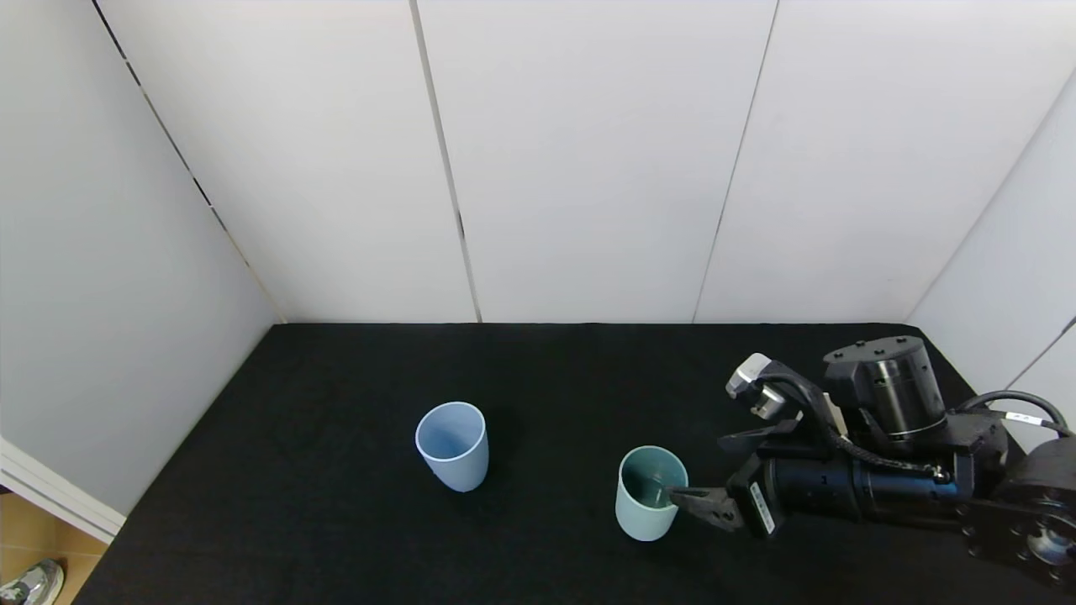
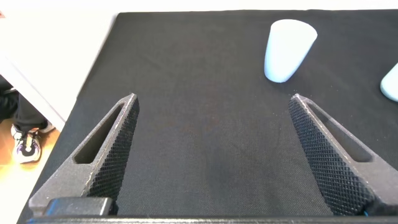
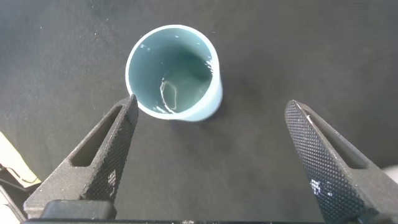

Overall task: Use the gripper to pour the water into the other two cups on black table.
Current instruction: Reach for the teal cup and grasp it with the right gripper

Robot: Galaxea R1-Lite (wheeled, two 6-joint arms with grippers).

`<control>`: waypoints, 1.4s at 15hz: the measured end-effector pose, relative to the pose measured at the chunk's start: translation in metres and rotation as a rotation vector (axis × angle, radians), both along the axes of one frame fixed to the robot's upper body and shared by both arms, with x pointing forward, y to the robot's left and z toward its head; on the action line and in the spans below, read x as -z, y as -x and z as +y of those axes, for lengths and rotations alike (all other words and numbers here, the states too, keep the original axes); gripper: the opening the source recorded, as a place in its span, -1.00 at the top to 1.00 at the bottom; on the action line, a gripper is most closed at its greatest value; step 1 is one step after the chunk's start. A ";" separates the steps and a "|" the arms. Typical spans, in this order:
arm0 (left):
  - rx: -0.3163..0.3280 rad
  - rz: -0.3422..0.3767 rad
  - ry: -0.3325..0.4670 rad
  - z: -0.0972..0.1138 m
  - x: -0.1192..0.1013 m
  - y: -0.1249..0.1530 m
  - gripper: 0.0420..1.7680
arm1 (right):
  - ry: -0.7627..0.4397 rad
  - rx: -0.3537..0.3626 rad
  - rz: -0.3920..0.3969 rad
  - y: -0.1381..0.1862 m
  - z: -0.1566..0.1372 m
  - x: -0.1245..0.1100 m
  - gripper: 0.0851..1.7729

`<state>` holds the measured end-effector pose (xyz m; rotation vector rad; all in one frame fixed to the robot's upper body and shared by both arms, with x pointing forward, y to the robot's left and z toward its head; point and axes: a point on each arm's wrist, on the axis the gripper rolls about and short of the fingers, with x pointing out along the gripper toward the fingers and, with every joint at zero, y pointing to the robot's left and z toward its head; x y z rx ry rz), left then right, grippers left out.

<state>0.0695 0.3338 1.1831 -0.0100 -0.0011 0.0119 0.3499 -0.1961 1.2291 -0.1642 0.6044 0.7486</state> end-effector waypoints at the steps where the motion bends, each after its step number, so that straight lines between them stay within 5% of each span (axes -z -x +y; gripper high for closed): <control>1: 0.000 0.000 0.000 0.000 0.000 0.000 -0.94 | 0.007 -0.009 0.014 -0.001 0.004 0.006 -0.93; 21: 0.000 -0.001 0.000 0.000 0.000 0.000 -0.94 | 0.014 -0.073 0.032 -0.032 0.046 0.059 -0.93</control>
